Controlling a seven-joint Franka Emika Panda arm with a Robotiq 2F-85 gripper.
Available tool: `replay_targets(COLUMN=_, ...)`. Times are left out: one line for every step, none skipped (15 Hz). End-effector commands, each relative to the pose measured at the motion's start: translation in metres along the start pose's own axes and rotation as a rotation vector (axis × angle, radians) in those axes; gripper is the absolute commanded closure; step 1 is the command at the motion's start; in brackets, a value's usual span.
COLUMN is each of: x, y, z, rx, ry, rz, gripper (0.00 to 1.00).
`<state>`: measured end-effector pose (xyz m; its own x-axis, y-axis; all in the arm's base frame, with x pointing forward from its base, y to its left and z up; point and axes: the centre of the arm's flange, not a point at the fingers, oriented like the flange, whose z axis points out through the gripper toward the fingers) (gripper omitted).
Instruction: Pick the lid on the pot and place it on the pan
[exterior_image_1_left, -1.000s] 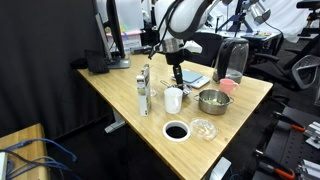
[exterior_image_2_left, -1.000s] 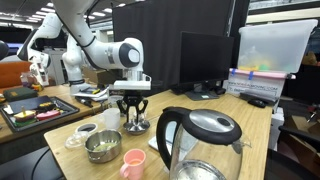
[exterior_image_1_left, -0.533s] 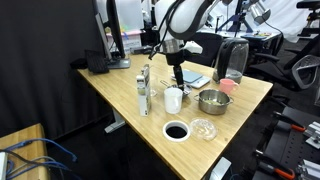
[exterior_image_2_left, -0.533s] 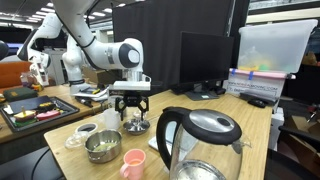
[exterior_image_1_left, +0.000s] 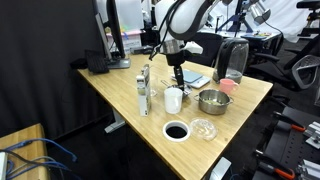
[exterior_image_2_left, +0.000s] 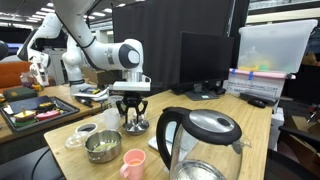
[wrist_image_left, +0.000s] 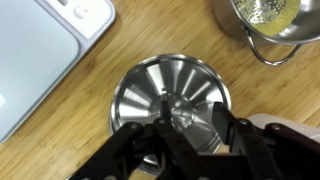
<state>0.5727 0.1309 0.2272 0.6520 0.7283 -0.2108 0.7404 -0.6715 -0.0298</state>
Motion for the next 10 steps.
replay_targets(x=-0.0016, y=0.0045, z=0.0005, rx=0.025, ry=-0.005, rz=-0.008, gripper=0.82)
replay_targets(x=-0.0020, y=0.0049, z=0.0009, rx=0.027, ry=-0.007, rz=-0.007, gripper=0.88)
replay_targets(x=-0.0024, y=0.0053, z=0.0015, rx=0.029, ry=-0.008, rz=-0.005, gripper=0.89)
replay_targets(x=-0.0028, y=0.0057, z=0.0020, rx=0.030, ry=-0.009, rz=-0.003, gripper=0.90)
replay_targets(x=-0.0035, y=0.0060, z=0.0026, rx=0.031, ry=-0.011, rz=-0.002, gripper=0.92)
replay_targets(x=-0.0039, y=0.0065, z=0.0029, rx=0.032, ry=-0.011, rz=-0.001, gripper=0.94)
replay_targets(x=-0.0038, y=0.0069, z=0.0028, rx=0.033, ry=-0.011, rz=0.000, gripper=0.91)
replay_targets(x=-0.0038, y=0.0071, z=0.0027, rx=0.033, ry=-0.011, rz=0.001, gripper=0.92)
replay_targets(x=-0.0034, y=0.0070, z=0.0021, rx=0.034, ry=-0.009, rz=0.002, gripper=0.90)
replay_targets(x=-0.0030, y=0.0071, z=0.0017, rx=0.034, ry=-0.007, rz=0.003, gripper=0.92)
